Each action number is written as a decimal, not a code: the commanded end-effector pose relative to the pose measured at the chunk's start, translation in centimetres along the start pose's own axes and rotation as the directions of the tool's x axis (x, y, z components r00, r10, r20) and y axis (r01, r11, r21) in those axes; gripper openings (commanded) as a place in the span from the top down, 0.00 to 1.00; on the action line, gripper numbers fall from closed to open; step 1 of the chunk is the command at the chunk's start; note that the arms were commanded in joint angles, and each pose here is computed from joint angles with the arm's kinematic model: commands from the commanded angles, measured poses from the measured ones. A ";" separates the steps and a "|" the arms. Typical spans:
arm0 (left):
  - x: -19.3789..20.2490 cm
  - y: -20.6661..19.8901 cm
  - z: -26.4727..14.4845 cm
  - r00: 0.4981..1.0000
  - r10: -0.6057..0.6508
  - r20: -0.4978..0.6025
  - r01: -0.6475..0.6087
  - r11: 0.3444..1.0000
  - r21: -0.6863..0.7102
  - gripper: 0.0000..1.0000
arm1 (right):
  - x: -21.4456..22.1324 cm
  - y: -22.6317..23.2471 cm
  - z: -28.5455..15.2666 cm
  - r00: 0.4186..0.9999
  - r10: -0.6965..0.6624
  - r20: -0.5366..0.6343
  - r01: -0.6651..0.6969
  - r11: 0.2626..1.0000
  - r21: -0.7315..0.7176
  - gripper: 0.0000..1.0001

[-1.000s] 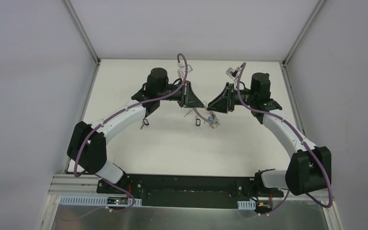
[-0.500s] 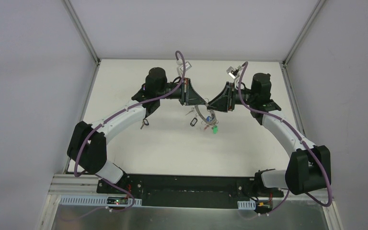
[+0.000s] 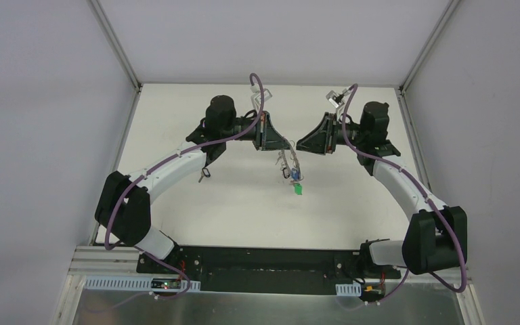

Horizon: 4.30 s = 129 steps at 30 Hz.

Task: Put the keys on the keyring

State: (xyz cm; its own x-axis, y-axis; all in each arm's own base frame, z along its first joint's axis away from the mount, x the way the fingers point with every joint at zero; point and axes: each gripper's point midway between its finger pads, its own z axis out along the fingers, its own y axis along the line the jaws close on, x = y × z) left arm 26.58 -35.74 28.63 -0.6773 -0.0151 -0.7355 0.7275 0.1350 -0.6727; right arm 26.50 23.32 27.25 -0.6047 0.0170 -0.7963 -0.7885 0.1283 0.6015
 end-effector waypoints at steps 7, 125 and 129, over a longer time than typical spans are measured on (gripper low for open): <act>-1.1 -2.0 -0.3 0.996 0.092 0.020 -0.093 0.993 0.071 1.00 | -0.3 1.2 0.9 0.999 -0.046 0.001 0.046 0.996 -0.074 0.71; -2.5 -2.8 -0.1 0.993 0.035 0.116 -0.052 0.987 0.152 1.00 | 0.1 2.8 -1.1 0.994 -0.107 -0.031 0.105 0.993 -0.049 0.76; -2.6 -2.4 0.0 0.993 0.028 0.117 -0.045 0.989 0.144 1.00 | 0.0 2.8 -0.9 0.994 -0.101 -0.031 0.100 0.994 -0.052 0.75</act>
State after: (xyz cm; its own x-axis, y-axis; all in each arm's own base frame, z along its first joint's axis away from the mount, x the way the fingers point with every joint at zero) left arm 26.42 -36.18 30.34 -0.6825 -0.0861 -0.7258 0.7271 0.0217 -0.6862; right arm 24.96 22.63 26.98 -0.5873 -0.0296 -0.8089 -0.8045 0.1316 0.5792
